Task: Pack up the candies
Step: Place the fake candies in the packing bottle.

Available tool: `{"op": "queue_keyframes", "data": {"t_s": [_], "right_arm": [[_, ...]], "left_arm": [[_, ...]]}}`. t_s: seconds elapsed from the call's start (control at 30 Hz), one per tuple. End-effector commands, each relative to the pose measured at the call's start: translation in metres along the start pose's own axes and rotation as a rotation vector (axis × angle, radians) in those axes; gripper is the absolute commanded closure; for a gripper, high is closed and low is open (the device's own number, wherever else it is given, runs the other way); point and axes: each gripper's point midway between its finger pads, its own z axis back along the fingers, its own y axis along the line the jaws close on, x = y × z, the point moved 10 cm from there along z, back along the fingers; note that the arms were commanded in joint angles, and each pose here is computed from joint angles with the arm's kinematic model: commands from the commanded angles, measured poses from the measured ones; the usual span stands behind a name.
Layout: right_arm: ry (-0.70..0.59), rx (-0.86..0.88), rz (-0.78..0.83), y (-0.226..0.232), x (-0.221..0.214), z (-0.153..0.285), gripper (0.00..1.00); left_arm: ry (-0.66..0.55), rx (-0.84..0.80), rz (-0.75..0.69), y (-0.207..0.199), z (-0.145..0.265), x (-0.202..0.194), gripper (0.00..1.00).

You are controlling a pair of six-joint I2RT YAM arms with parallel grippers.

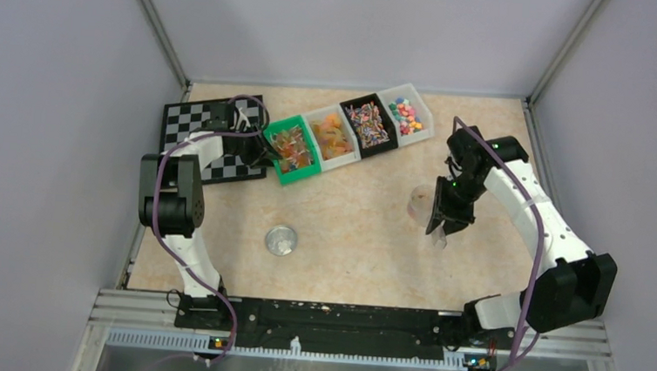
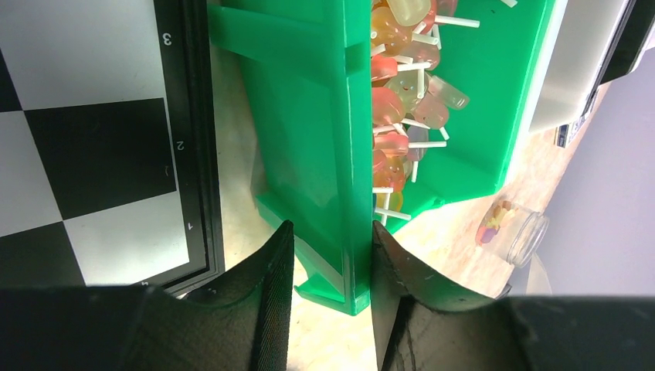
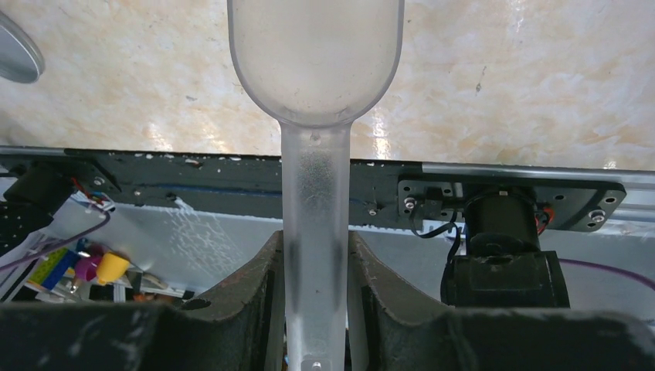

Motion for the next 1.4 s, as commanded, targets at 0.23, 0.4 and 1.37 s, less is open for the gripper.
{"op": "queue_keyframes", "data": {"t_s": [0.23, 0.4, 1.37], "right_arm": [[-0.032, 0.074, 0.005, 0.005, 0.002, 0.019, 1.00], [-0.047, 0.080, 0.011, 0.006, 0.002, 0.022, 1.00], [-0.569, 0.237, 0.405, 0.026, 0.019, 0.035, 1.00]], "left_arm": [[0.030, -0.127, -0.020, -0.017, 0.008, -0.004, 0.59], [0.022, -0.124, -0.023, -0.017, 0.009, -0.003, 0.59], [-0.056, -0.163, -0.103, -0.033, 0.037, 0.000, 0.29]]}}
